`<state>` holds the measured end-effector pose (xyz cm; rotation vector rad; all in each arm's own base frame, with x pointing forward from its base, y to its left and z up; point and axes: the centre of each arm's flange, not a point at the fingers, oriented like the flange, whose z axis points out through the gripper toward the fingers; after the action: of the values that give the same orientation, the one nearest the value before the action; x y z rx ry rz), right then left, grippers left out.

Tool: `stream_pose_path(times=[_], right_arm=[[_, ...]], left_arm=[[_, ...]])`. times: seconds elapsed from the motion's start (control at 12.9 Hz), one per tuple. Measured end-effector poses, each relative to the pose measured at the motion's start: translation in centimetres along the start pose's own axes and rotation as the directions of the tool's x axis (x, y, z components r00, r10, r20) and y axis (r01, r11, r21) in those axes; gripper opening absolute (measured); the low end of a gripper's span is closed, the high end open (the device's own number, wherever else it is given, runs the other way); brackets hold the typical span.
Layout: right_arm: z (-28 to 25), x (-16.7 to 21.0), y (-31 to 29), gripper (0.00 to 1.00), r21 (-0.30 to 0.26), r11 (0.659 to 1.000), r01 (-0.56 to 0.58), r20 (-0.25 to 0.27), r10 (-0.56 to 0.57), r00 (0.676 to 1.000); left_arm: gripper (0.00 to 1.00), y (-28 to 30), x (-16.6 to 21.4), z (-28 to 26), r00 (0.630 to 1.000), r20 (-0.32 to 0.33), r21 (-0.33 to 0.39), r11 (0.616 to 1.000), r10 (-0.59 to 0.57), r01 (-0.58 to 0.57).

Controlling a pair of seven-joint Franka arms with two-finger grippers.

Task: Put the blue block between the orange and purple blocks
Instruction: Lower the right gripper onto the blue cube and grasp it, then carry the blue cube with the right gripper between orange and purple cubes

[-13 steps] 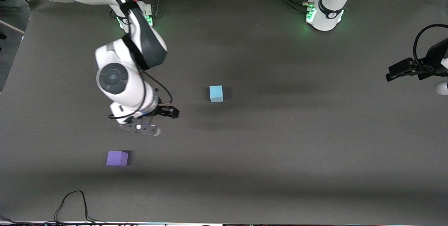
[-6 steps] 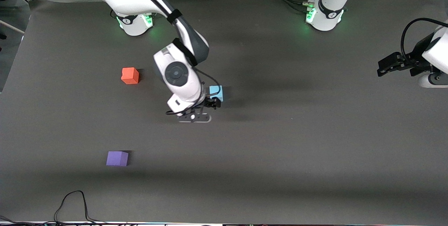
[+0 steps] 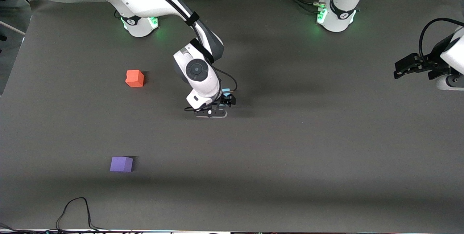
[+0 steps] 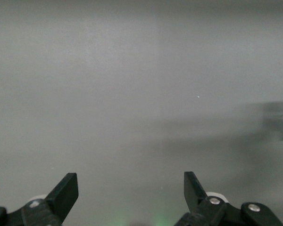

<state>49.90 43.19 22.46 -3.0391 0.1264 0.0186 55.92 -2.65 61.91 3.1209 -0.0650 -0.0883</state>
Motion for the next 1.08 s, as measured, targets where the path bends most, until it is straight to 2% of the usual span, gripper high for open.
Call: stream_pose_path(times=[0.31,0.39,0.62,0.85,1.01,1.08], right_arm=[[2.9,-2.9,0.1,0.99,0.017,1.000,-0.026,0.004,0.026,1.000],[3.0,-3.5,-0.3,0.94,0.020,0.999,-0.028,0.008,0.028,1.000],[2.9,-4.2,-0.8,0.57,0.009,1.000,-0.030,0.023,0.030,0.999],[1.3,-2.6,1.1,0.55,-0.049,0.998,-0.046,0.052,0.048,0.998],[-3.8,0.9,5.1,0.55,-0.101,0.994,-0.044,0.066,0.051,0.997],[-7.0,2.9,8.0,0.55,-0.107,0.993,-0.039,0.064,0.046,0.997]], left_arm=[[1.00,0.3,0.0,0.0,1.000,0.000,0.000,1.000,0.007,-0.007],[1.00,0.4,0.0,0.0,1.000,0.000,0.000,1.000,0.008,-0.008],[1.00,0.3,0.0,0.0,1.000,0.000,0.000,1.000,0.007,-0.007],[1.00,0.4,0.0,0.0,1.000,0.000,0.000,1.000,0.010,-0.010],[1.00,0.4,0.0,0.0,0.999,0.000,0.000,0.999,0.040,-0.040],[1.00,0.4,0.0,0.0,0.998,0.000,0.001,0.998,0.060,-0.060]])
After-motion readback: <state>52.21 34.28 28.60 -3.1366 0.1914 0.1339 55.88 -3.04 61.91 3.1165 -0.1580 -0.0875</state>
